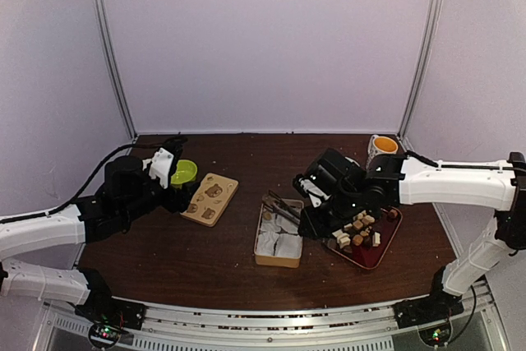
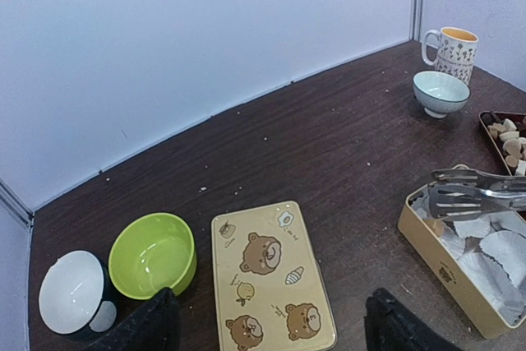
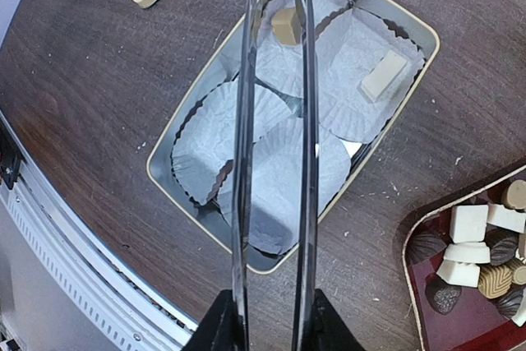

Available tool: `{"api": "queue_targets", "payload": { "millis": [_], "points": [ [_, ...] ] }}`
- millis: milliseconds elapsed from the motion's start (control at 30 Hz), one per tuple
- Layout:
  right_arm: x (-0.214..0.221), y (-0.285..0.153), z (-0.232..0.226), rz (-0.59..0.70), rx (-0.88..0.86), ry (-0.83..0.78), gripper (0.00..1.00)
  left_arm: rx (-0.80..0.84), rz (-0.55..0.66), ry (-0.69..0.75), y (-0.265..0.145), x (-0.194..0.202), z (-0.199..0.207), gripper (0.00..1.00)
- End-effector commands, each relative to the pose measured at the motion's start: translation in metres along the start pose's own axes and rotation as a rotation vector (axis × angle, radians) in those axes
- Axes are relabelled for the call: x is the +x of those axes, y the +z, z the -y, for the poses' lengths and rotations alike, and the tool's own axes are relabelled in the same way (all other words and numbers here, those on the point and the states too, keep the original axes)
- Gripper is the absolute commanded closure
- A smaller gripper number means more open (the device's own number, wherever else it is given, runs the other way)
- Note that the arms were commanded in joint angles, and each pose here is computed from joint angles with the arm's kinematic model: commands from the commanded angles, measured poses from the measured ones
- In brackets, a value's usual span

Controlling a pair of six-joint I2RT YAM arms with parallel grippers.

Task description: Pack the chocolate

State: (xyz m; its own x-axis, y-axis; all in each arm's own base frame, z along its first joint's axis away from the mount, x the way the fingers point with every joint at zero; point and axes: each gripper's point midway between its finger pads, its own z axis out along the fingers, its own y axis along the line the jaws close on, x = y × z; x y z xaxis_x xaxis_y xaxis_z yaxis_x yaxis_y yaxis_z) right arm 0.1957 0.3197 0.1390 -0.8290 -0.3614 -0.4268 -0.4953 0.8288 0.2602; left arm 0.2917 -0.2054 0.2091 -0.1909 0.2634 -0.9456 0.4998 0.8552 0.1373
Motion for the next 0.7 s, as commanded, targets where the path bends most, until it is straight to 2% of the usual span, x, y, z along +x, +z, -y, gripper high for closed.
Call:
{"api": "queue_targets", "payload": {
  "millis": [0,267,667],
  "points": [
    [-0.014,-0.005,-0.001,0.044,0.029,-0.019,0.72,-0.002,0.037,-0.003,0.000,-0.015,-0.002,0.21],
    [-0.016,-0.012,0.001,0.055,0.041,-0.017,0.71,-0.001,0.033,-0.001,0.001,-0.014,-0.002,0.21],
    [-0.012,-0.055,0.025,0.125,0.118,0.007,0.71,0.002,0.027,0.000,0.002,-0.014,0.000,0.21]
  ]
}}
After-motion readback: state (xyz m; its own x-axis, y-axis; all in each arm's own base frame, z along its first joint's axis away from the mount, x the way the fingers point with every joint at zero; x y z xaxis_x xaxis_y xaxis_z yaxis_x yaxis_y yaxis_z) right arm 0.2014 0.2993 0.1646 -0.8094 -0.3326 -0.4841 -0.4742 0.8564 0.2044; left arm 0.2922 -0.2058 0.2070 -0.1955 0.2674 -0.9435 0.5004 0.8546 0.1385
